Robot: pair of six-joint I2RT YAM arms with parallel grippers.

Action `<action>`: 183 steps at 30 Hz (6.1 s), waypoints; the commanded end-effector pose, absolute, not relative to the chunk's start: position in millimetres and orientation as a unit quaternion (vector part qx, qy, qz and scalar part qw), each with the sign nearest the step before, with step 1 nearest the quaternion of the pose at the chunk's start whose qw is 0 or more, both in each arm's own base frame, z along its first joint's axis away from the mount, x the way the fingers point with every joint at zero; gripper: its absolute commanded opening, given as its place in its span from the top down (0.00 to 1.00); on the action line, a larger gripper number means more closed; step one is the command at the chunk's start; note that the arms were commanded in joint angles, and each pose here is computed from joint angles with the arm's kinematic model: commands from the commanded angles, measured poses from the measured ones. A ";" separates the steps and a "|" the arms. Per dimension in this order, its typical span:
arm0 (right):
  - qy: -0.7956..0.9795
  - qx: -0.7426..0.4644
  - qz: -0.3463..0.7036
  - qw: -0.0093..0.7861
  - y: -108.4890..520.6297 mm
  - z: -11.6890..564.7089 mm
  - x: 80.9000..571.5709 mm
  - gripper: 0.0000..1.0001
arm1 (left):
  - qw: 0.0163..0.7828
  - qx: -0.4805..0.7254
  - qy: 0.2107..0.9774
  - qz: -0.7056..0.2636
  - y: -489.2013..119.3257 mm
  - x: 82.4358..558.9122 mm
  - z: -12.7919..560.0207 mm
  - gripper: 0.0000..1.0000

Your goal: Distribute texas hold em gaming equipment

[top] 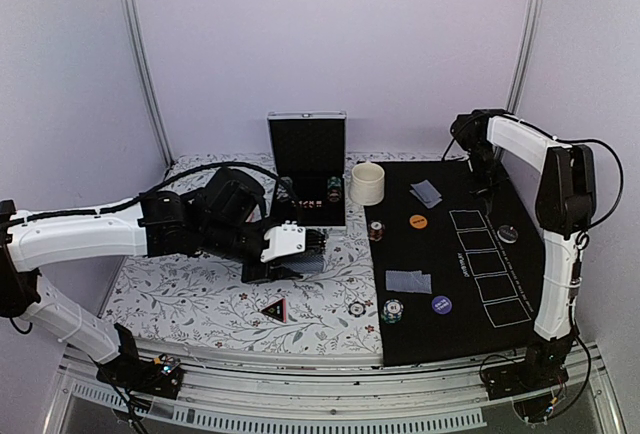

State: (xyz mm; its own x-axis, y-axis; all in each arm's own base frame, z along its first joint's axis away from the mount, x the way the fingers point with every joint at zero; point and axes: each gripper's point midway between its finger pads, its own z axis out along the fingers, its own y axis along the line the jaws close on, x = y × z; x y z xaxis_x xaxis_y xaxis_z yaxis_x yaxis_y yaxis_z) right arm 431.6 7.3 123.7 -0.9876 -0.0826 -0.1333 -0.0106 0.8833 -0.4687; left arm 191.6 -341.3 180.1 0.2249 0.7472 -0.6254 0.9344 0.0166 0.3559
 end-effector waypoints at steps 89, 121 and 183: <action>0.983 -0.012 -0.183 0.022 59.5 -10.0 468.9 0.98 | 0.395 0.699 0.581 -0.136 -338.8 179.6 196.1 0.53; 0.984 0.148 -0.002 0.096 67.5 27.7 499.5 0.68 | 0.397 0.701 0.576 -0.140 -337.2 176.5 197.3 0.52; 0.778 -0.310 0.497 0.228 427.1 190.3 228.5 0.49 | 0.411 0.681 0.596 -0.110 -335.9 193.9 197.2 0.54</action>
State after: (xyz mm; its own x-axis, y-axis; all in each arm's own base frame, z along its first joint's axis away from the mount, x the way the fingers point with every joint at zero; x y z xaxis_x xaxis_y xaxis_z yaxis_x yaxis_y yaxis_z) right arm 216.4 442.1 192.0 -0.7005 -0.2626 -0.6635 -0.7126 0.2083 0.6699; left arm 197.3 -327.0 187.0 0.2276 0.7593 -0.6097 0.9082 0.0603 0.4141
